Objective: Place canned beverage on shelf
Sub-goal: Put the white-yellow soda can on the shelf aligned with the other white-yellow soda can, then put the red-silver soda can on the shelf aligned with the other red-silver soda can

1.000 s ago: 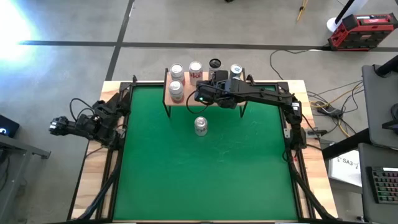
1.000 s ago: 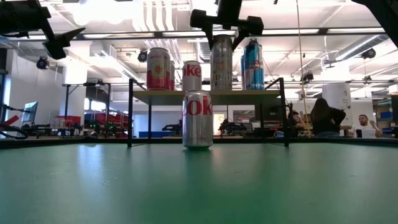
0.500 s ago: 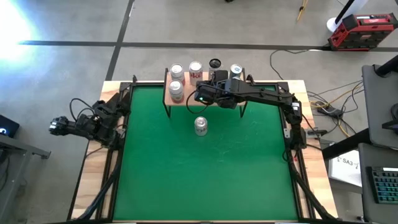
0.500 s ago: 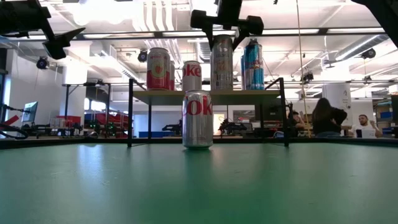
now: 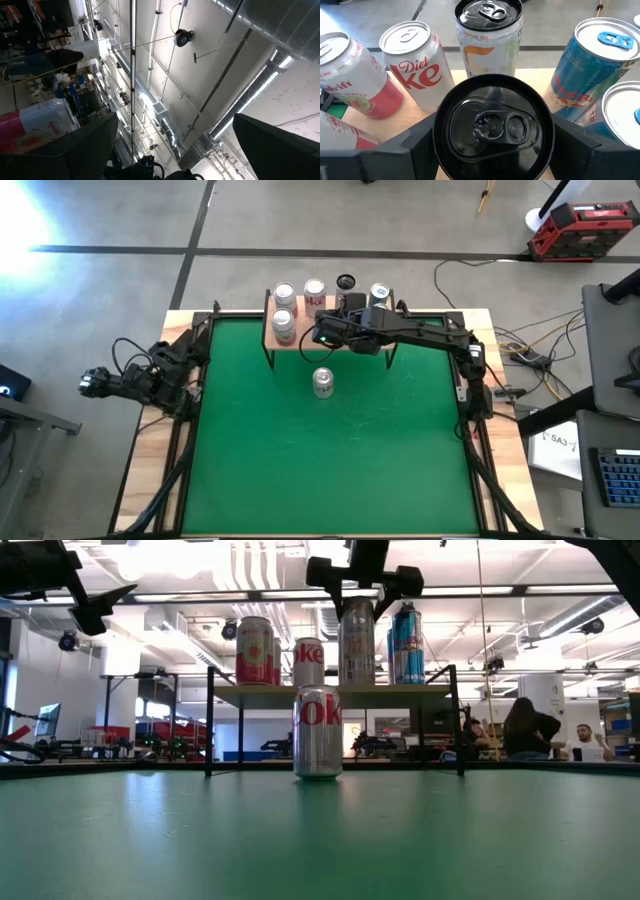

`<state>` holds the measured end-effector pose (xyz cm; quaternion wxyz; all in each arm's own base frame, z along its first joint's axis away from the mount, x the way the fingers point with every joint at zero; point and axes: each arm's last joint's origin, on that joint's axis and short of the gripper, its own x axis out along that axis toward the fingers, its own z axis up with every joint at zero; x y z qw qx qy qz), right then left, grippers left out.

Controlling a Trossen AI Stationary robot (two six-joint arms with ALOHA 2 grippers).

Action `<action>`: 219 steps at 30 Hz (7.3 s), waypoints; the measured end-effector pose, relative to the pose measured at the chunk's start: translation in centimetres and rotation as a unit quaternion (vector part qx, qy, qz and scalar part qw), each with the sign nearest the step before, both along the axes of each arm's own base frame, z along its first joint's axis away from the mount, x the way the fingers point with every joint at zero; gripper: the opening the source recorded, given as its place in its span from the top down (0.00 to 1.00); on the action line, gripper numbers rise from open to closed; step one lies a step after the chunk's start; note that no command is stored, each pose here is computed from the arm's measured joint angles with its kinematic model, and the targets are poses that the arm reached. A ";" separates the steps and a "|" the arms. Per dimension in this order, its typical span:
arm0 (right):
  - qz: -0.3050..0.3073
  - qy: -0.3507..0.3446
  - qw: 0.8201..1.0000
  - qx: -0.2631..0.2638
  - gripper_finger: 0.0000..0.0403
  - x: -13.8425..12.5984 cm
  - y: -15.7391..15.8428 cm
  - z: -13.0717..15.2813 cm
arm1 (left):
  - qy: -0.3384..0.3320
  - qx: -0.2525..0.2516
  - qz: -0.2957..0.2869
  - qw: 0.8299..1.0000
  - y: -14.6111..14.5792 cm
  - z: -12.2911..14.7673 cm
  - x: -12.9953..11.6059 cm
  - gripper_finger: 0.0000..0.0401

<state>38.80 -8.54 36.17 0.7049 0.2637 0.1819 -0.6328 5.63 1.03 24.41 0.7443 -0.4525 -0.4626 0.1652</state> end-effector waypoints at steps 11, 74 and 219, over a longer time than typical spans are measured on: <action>-0.007 0.008 1.000 -0.011 0.18 0.6 -0.3 -0.7 | 0.000 0.000 0.000 1.000 0.0 0.0 0.0 0.05; 0.230 -0.062 0.959 -0.154 0.09 -0.5 20.8 -21.2 | 0.000 0.000 0.000 1.000 0.0 0.0 0.0 0.05; 0.156 -0.061 0.966 -0.197 0.25 5.5 -0.2 -11.2 | 0.011 0.002 0.000 1.000 0.0 -0.1 0.2 0.05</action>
